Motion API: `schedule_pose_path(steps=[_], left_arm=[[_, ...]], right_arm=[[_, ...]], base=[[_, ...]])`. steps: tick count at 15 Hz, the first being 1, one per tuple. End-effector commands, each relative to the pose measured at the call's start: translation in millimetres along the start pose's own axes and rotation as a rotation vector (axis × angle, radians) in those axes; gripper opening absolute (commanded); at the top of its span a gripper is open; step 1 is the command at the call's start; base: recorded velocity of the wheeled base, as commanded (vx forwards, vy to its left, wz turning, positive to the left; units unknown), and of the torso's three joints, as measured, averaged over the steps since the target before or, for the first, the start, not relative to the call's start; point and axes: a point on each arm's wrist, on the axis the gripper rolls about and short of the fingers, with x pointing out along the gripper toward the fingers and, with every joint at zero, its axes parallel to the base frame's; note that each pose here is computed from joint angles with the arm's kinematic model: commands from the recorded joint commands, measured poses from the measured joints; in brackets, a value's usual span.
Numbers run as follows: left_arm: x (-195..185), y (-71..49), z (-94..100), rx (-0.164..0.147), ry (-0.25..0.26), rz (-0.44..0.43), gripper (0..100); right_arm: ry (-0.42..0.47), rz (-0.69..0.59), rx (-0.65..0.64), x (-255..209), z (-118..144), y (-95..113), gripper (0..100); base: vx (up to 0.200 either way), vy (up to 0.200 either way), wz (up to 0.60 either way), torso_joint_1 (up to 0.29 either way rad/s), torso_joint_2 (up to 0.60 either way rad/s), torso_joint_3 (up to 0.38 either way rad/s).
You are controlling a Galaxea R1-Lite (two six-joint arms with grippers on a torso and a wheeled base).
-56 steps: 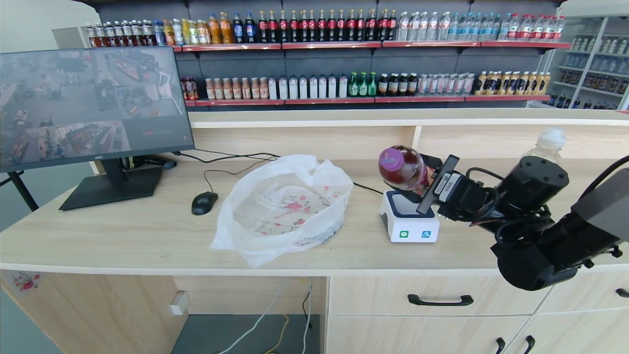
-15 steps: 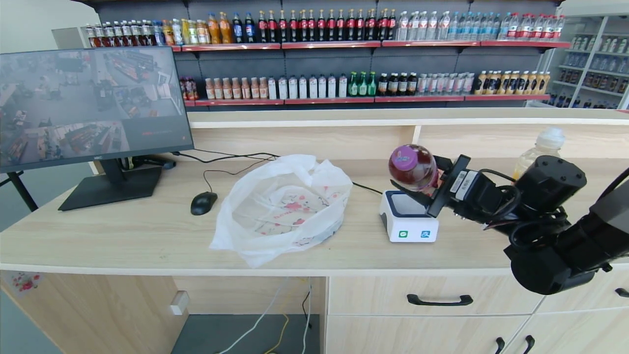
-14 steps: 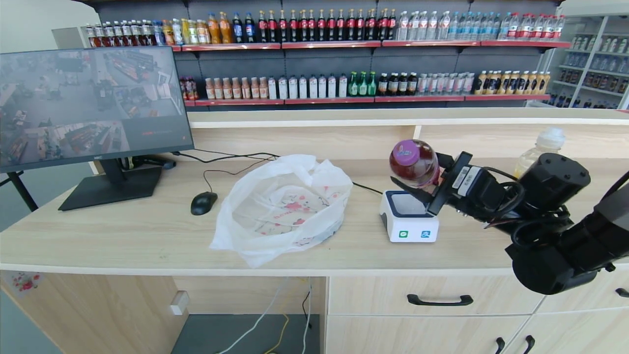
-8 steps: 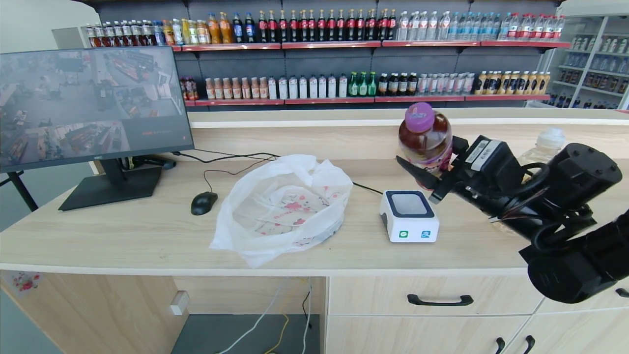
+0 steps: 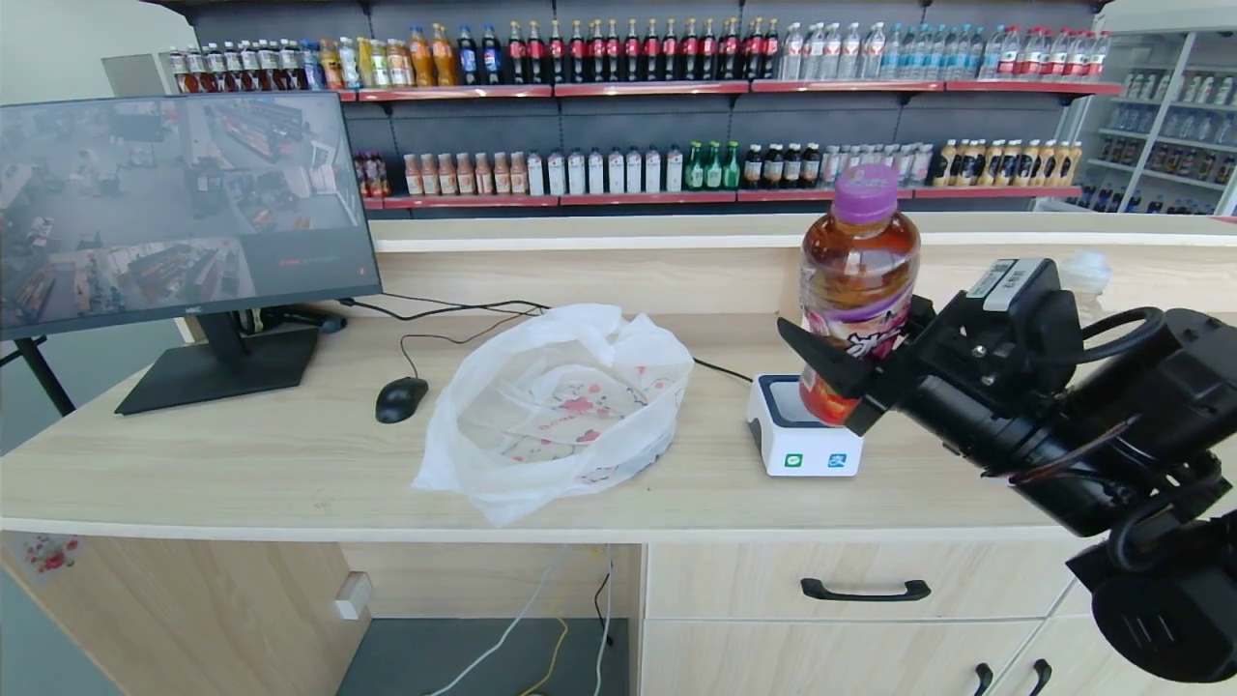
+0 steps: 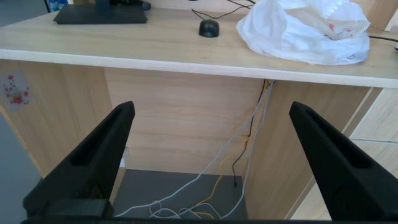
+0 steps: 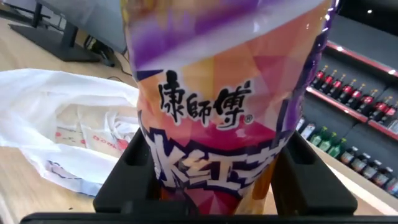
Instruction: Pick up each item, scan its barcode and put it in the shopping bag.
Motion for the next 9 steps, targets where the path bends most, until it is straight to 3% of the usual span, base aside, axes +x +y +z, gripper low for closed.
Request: schedule_pose_path(steps=[1,3,6,9], left_arm=[[0.0,0.0,0.0,-0.001,0.000,0.000,100],[0.0,0.0,0.0,0.001,0.000,0.000,100],[0.0,0.0,0.0,0.001,0.000,0.000,100],[0.0,0.0,0.0,0.001,0.000,0.000,100]], right_arm=[[0.016,-0.024,0.052,-9.0,4.2,0.9,0],[0.048,-0.069,0.148,-15.3,3.1,1.9,0],[0.057,-0.158,0.189,-27.3,2.5,-21.4,0],[0.104,-0.217,0.230,-37.4,-4.1,-24.6,0]], base=[[0.000,0.000,0.00,0.000,0.00,0.000],[0.000,0.000,0.00,0.000,0.00,0.000],[0.000,0.000,0.00,0.000,0.00,0.000],[0.000,0.000,0.00,0.000,0.00,0.000]])
